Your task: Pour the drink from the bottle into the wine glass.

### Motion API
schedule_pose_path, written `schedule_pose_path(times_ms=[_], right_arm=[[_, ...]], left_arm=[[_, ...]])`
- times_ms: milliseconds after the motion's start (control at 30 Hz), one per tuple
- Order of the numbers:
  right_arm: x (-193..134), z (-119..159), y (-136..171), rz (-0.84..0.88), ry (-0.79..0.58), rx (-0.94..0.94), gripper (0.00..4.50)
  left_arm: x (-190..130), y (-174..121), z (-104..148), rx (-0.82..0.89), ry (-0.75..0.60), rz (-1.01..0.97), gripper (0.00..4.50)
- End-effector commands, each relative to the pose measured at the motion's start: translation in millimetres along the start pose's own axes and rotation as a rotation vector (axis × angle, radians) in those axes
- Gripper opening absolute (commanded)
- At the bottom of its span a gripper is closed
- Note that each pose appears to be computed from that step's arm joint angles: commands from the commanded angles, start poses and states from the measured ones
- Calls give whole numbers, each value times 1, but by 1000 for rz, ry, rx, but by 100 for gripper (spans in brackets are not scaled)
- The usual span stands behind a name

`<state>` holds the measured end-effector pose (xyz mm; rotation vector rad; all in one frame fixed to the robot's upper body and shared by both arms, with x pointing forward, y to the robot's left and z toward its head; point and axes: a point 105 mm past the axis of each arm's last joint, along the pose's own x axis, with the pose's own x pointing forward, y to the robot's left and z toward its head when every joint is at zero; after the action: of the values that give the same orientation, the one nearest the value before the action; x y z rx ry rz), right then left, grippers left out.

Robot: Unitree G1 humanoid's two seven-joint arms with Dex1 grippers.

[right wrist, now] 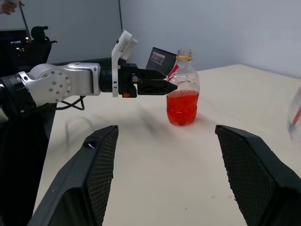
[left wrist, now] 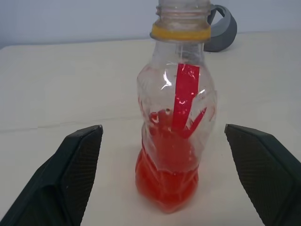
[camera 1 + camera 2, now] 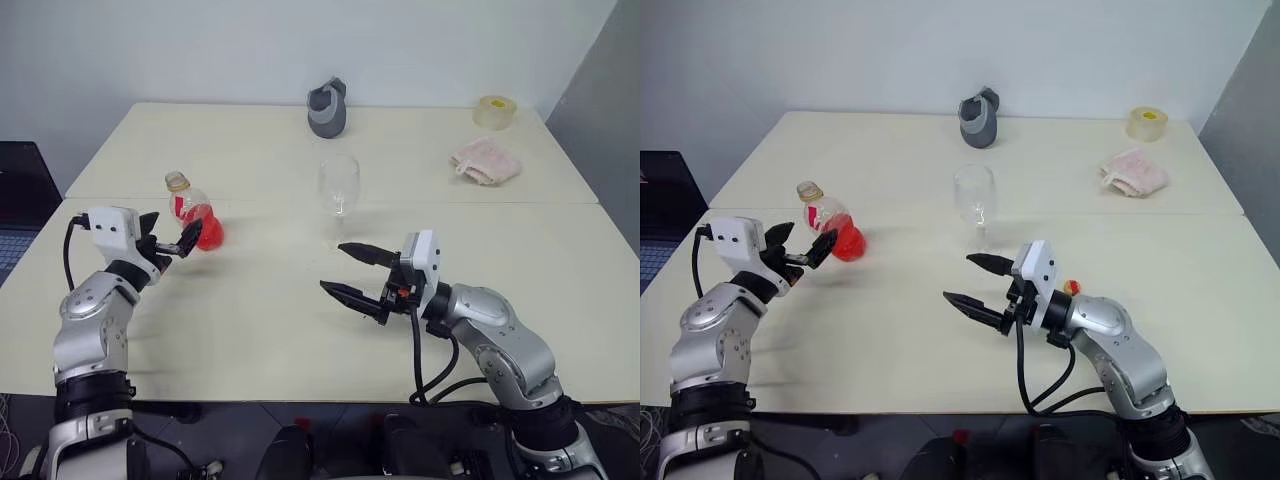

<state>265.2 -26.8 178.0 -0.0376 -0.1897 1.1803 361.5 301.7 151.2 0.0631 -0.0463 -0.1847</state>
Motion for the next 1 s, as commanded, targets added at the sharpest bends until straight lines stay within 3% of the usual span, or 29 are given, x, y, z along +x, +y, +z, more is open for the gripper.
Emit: schedule_pose_path(times_ms=[33, 333, 433, 600, 733, 867, 1000], right_arm=[[0, 13, 0, -9, -42, -9, 351], [0, 14, -2, -29, -40, -8, 351], [0, 14, -3, -35, -38, -9, 355], [-1, 14, -5, -51, -41, -11, 355], [0, 14, -6, -54, -44, -11, 355], [2, 15, -8, -53, -47, -15, 355], [2, 19, -12, -66, -49, -25, 355]], left_arm=[[12, -3, 8, 42, -19, -50, 450], [40, -2, 12, 58, -42, -61, 450], [44, 1, 16, 58, -62, -54, 393], [43, 5, 20, 65, -74, -50, 236], [43, 5, 20, 68, -76, -47, 139], [46, 3, 28, 102, -87, -51, 99], [53, -8, 45, 182, -93, -104, 95]])
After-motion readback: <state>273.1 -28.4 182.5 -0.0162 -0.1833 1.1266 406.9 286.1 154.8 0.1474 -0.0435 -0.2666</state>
